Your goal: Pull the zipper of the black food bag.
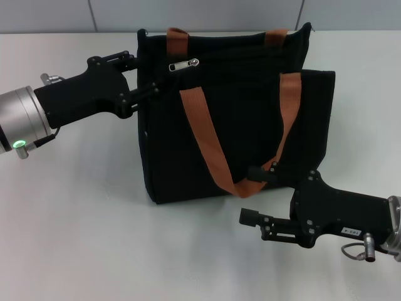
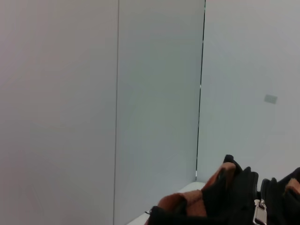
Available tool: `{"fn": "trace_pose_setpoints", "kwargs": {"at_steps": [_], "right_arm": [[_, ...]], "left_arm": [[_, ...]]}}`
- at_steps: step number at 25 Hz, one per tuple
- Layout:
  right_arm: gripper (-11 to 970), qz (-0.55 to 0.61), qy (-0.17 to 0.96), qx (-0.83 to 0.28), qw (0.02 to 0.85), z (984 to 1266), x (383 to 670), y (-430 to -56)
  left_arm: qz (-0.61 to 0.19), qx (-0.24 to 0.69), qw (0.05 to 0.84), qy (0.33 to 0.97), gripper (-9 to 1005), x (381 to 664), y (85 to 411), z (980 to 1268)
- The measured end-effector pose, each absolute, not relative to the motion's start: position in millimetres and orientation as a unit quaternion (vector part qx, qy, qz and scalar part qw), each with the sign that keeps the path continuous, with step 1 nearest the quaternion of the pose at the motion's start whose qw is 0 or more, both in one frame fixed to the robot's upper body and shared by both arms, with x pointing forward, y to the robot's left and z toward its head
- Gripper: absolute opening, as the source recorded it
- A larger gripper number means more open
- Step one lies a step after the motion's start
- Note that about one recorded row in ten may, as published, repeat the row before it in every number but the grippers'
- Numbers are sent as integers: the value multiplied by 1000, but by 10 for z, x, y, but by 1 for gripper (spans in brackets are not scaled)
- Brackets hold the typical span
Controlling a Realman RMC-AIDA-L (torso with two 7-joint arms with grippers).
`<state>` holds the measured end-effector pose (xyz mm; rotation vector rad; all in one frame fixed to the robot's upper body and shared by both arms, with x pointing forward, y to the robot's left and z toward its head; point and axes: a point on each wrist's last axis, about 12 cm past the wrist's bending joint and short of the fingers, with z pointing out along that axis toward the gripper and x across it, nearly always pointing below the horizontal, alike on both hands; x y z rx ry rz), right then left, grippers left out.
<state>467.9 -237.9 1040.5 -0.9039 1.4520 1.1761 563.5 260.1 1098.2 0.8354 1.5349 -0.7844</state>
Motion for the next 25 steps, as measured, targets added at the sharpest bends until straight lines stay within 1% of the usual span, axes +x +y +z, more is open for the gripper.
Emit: {"fn": "trace_pose_setpoints", "kwargs": {"at_steps": [8,11,15,20,25], "right_arm": [[766,488,602,-371,512,10411,4685,-2380],[766,492,597,-335,538,10436,4686,-2387],[767,496,587,-268,581,10474,4689,-2413],[768,511,574,-196,610,10531,4710,-2439],[768,545,546,-141,621,10622,4738,-2427]], "left_arm": [[-332,370,588,638,504,5607,2570,10987],[-341,353,597,634,438,5608,2565,10992],[-347,347,602,630,247,5621,2544,11012],[-365,353,613,606,30,5649,2404,11084],[-378,367,616,585,27,5683,2247,11154]]}}
